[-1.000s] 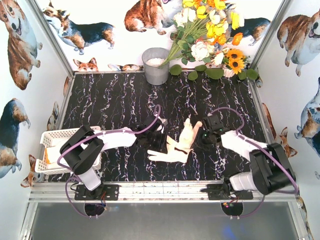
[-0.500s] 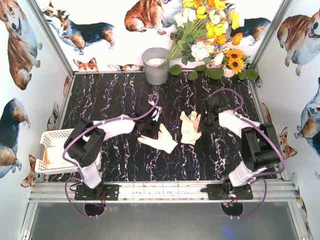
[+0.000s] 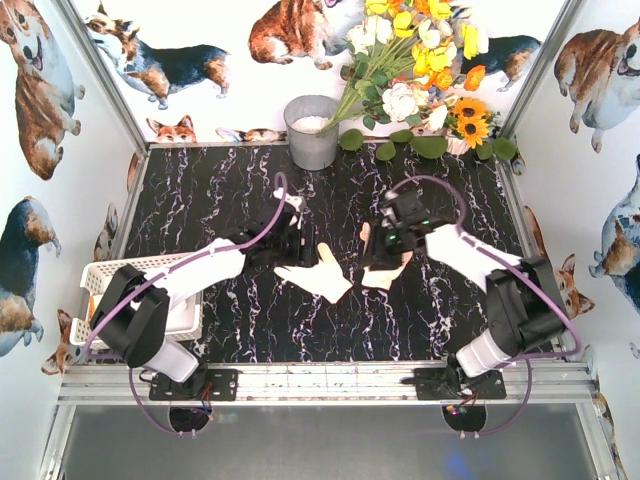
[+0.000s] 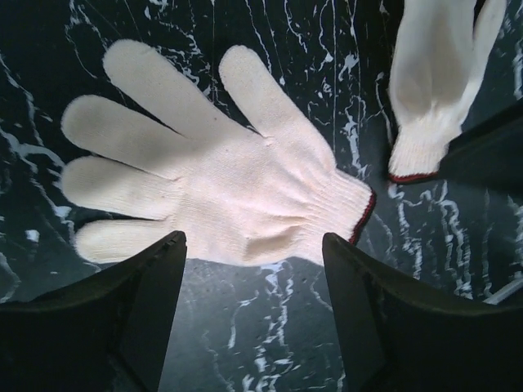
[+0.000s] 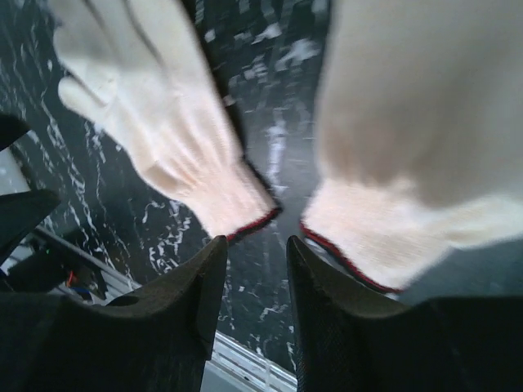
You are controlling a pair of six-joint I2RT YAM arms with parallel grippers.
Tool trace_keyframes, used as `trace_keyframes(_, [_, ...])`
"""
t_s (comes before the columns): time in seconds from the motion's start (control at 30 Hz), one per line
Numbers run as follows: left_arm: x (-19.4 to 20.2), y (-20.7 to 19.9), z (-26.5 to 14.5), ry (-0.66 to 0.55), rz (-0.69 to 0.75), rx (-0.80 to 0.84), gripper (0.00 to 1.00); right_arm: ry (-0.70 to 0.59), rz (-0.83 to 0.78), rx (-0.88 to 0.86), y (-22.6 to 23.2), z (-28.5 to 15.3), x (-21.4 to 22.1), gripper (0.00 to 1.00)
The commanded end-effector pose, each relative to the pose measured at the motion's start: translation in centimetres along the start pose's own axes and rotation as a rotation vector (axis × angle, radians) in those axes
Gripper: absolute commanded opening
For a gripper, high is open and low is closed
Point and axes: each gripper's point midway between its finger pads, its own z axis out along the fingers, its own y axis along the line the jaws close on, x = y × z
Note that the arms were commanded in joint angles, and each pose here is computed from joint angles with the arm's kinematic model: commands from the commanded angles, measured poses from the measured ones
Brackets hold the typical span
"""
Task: Put the gloves into the storage basket
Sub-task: Adjust the glove at the center of the board.
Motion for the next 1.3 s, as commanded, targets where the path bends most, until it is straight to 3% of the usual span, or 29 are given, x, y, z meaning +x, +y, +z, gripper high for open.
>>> trace_keyframes(0.0, [-0.9,-1.1,1.2,-0.078,-0.224,0.076,0.63,0.03,-0.03,-0.106,3.8,2.2,0.8,0.38])
trace_keyframes(0.13, [-1.1,-1.5,2.3,-0.082,-0.284,0.097,0.62,0.04,-0.058,-0.079,3.9,3.7,0.6,0.37])
trace_keyframes(0.3, [0.5,1.2,3.6,-0.029,-0.247,-0.018,0.58,0.07,-0.076,-0.072,3.7,5.2,0.7,0.37])
trace_keyframes(0.53, [1.5,1.7,4.8,0.008,-0.263,-0.011,0.58,0.129,-0.108,-0.101,4.2,7.1,1.5,0.37])
trace_keyframes(0.87, [3.3,3.2,6.4,0.079,-0.18,-0.039,0.57,0.195,-0.128,-0.042,3.0,7.8,5.4,0.3])
trace_keyframes(1.03, [3.0,1.9,8.2,0.094,-0.116,0.048,0.56,0.147,-0.044,-0.021,2.8,8.1,7.4,0.21])
trace_keyframes(1.27, [2.8,1.1,9.6,0.128,-0.071,0.097,0.54,0.043,0.065,-0.012,2.8,8.7,7.9,0.21])
